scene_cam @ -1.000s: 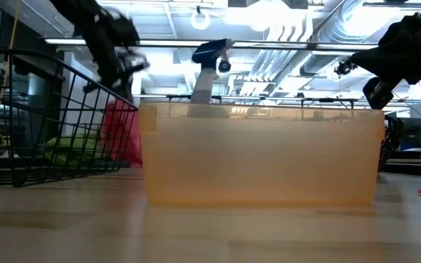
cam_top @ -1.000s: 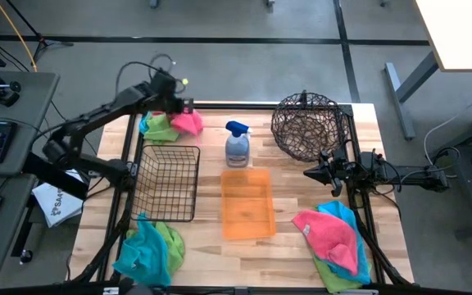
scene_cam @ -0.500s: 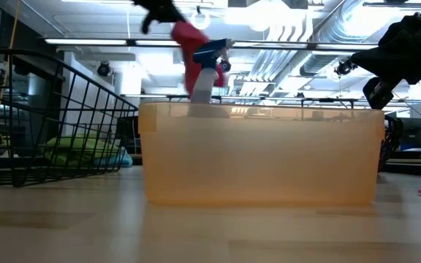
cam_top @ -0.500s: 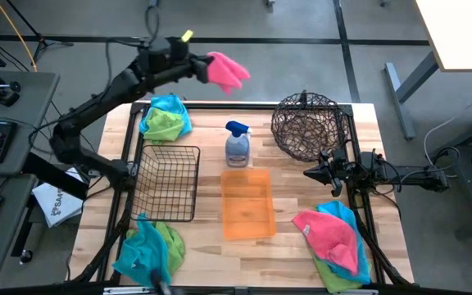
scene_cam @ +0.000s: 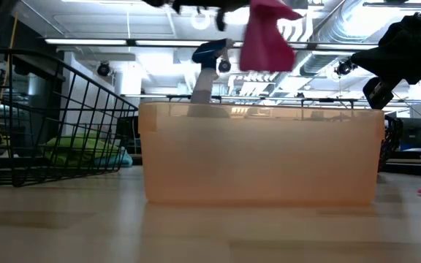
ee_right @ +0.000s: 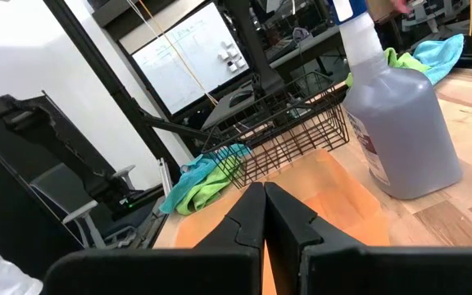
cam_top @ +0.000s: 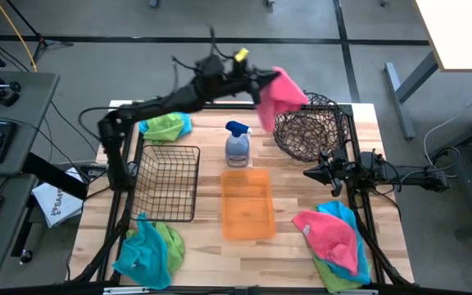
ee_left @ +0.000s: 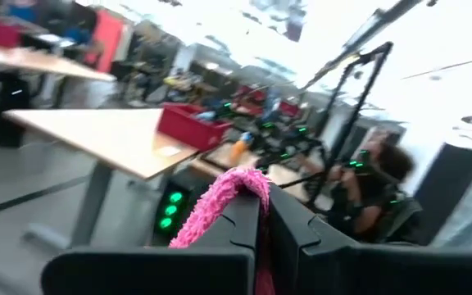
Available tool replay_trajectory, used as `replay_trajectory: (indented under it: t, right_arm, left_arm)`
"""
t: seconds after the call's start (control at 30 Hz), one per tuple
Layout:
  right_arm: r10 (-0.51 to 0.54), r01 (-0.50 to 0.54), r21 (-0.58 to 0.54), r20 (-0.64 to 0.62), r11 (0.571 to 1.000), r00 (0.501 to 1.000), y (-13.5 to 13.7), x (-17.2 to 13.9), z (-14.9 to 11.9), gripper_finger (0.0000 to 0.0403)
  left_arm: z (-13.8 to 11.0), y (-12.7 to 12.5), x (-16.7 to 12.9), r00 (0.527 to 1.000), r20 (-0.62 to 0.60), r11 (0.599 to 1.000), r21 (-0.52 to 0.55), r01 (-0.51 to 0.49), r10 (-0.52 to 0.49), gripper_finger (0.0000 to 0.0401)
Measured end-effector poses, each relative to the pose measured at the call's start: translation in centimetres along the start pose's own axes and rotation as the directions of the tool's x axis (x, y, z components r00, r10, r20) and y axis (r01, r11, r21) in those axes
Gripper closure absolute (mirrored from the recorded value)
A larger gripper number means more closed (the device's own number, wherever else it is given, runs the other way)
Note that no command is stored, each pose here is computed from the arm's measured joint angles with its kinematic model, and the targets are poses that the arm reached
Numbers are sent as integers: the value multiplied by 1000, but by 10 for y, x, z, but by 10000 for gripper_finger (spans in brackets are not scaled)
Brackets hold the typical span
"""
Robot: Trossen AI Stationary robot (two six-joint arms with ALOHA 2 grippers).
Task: Sort microfiber towel by color & place in baskets
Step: Put the top pink microfiber cloth into the mesh basket
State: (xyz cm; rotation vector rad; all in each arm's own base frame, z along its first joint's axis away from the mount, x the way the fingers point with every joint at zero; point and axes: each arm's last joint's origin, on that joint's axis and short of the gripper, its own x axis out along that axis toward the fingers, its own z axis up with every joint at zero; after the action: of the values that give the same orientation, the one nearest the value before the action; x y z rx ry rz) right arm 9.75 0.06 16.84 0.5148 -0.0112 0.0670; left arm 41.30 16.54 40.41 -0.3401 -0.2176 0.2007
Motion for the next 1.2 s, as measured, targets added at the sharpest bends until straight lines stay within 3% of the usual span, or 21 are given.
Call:
replay_trajectory:
  t: [0.17, 0.33, 0.47, 0.6, 0.77, 1.03, 1.2]
  right_arm:
    - [0, 0, 0, 0, 1000, 1000, 0, 0, 0, 402]
    - [-1, 1, 0, 0, 1000, 1000, 0, 0, 0, 402]
    - [0, 0, 0, 0, 1000, 1000, 0, 0, 0, 402]
    - [-1, 1, 0, 0, 1000, 1000, 0, 0, 0, 402]
    - [0, 0, 0, 1, 1000, 1000, 0, 0, 0, 402]
    - [-1, 1, 0, 0, 1000, 1000, 0, 0, 0, 402]
    - [-1, 1, 0, 1, 1000, 1000, 0, 0, 0, 402]
  left_arm:
    - [-39, -4, 31, 998, 29, 998, -1, 59, -58, 401]
    - [-82, 5, 49, 999, -12, 999, -2, 49, -49, 401]
    - [-120, 20, 59, 997, -78, 1000, 5, 3, -2, 401]
    - [-148, 34, 63, 986, -161, 997, -61, -46, 36, 393]
    - [-183, 51, 62, 946, -318, 987, -122, -100, 56, 345]
    - [-150, 52, 58, 960, -279, 988, -152, -23, -20, 224]
    - [-119, 62, 50, 964, -266, 995, -92, -26, 0, 180]
